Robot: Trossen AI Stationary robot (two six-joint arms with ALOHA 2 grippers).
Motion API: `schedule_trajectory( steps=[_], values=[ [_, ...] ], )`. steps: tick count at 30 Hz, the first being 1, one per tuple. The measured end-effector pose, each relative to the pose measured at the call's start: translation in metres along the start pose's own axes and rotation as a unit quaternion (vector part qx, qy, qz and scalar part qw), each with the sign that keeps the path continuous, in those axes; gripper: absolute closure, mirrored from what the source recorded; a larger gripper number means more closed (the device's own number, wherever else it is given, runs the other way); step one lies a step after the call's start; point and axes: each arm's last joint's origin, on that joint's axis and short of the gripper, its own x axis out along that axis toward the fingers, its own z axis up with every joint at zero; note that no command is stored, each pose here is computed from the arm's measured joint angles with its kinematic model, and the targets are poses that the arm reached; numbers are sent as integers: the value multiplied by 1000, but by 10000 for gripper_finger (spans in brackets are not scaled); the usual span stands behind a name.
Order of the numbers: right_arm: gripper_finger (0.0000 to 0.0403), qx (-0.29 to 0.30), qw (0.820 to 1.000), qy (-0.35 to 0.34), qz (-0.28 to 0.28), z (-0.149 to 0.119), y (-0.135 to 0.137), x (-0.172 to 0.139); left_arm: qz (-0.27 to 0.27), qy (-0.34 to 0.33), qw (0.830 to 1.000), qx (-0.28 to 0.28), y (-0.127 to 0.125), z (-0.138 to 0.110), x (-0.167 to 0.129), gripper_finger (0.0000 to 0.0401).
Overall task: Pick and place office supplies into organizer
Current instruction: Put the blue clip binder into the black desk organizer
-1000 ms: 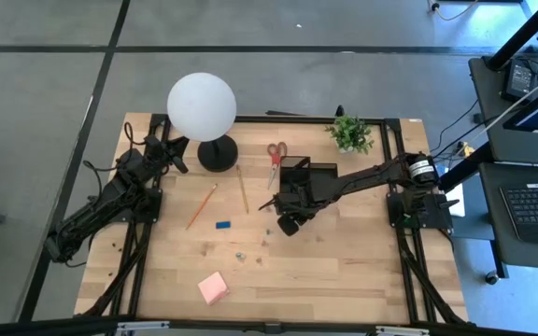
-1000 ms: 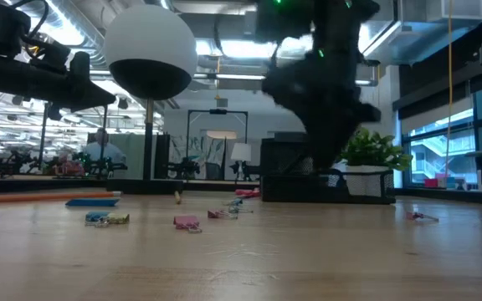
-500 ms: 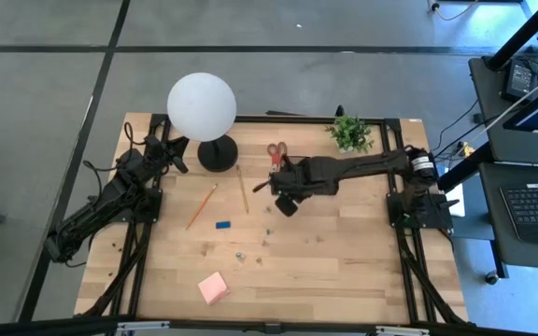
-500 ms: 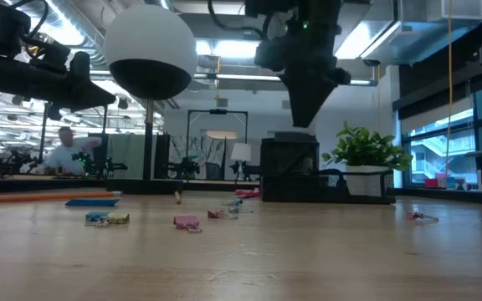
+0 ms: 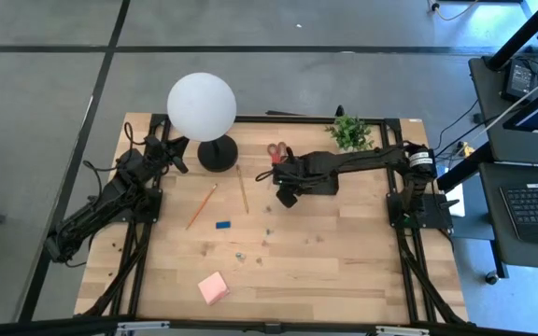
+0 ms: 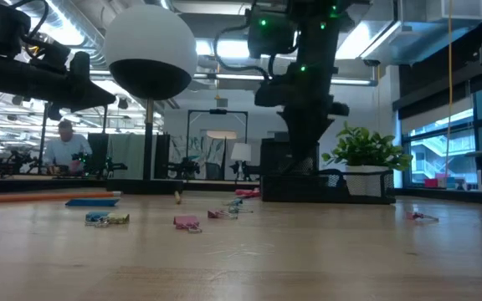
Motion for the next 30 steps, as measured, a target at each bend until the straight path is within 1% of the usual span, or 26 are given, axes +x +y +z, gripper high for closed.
schedule_trajectory(
  steps=[3, 11, 26, 30],
  values=[
    [329, 6, 1000, -10, 8, -2, -1, 11, 0, 0, 1000, 0, 0, 0, 0, 368],
    [329, 11, 1000, -7, -1, -10, -9, 28, 0, 0, 1000, 0, 0, 0, 0, 368],
    [328, 16, 1000, -24, 12, -8, -6, 30, 0, 0, 1000, 0, 0, 0, 0, 368],
    [318, 17, 999, -29, 16, -7, -6, 30, 0, 0, 1000, 0, 0, 0, 0, 368]
  ],
)
